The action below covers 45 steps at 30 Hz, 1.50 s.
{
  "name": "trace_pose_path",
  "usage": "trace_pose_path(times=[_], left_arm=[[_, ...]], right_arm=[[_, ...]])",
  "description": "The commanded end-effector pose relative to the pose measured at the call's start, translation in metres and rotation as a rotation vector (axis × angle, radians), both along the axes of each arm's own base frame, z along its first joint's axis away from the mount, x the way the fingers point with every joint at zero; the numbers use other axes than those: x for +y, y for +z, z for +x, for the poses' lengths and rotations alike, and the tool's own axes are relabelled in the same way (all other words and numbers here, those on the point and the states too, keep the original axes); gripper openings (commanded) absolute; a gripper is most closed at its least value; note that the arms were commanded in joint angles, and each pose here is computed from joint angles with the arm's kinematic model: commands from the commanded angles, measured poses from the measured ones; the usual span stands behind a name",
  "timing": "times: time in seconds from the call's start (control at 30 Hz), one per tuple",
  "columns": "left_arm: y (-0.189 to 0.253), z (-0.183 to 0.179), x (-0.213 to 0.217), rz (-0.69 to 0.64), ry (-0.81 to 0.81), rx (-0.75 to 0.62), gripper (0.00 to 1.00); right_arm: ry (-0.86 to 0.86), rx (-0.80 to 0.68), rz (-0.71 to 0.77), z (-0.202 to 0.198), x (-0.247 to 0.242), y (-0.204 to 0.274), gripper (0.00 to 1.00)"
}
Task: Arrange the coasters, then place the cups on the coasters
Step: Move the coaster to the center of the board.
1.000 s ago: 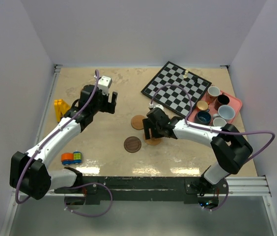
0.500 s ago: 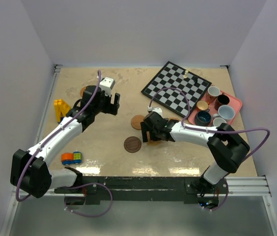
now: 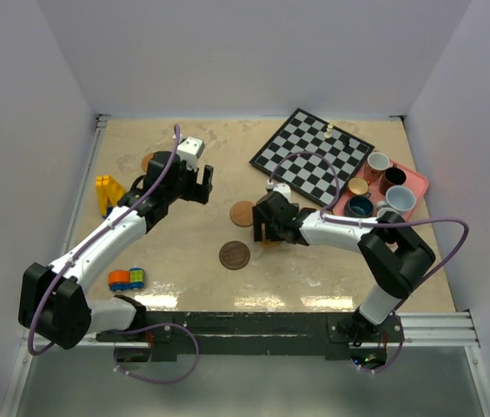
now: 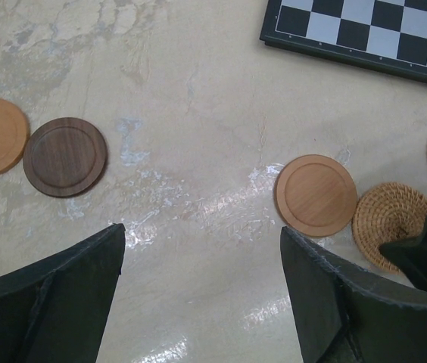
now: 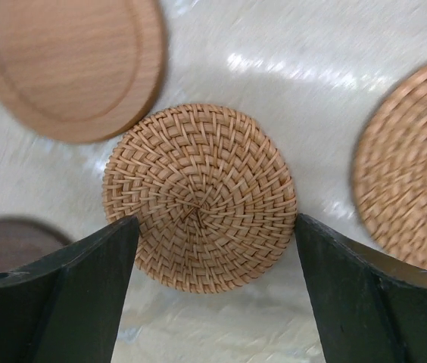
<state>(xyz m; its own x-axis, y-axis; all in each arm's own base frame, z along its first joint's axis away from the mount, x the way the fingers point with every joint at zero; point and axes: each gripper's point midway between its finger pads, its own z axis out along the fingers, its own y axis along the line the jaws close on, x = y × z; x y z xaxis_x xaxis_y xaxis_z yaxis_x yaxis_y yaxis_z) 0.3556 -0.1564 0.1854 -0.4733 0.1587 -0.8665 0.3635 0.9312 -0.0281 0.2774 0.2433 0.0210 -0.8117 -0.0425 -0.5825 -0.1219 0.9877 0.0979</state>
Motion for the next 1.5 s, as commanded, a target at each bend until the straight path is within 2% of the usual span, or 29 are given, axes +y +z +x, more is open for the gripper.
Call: trace_pose_path(times=[0.0, 0.17, 0.37, 0.8, 1.13, 1.47], left_arm=[[0.006, 0.002, -0.008, -0.03, -0.013, -0.019, 0.88], [0.007, 0.001, -0.01, -0.033, -0.021, -0.02, 0.87], [0.007, 0.0, -0.011, -0.035, -0.028, -0.017, 0.87], [0.009, 0.0, -0.012, -0.033, -0.027, -0.025, 0.87], [0.025, 0.005, 0.021, -0.002, 0.142, -0.092, 0.89], [0.042, 0.011, 0.057, -0.018, 0.281, -0.14, 0.91]], right_arm=[[-0.068, 0.021, -0.036, 0.02, -0.024, -0.019, 0.87], [-0.108, -0.012, -0.082, 0.047, -0.042, -0.017, 0.85], [-0.12, -0.055, -0.114, 0.079, -0.038, -0.018, 0.83], [-0.047, -0.14, -0.061, 0.141, 0.008, -0.008, 0.74], [0.048, -0.156, -0.035, 0.144, 0.062, -0.016, 0.73], [0.1, -0.178, 0.055, 0.146, 0.12, -0.012, 0.73]])
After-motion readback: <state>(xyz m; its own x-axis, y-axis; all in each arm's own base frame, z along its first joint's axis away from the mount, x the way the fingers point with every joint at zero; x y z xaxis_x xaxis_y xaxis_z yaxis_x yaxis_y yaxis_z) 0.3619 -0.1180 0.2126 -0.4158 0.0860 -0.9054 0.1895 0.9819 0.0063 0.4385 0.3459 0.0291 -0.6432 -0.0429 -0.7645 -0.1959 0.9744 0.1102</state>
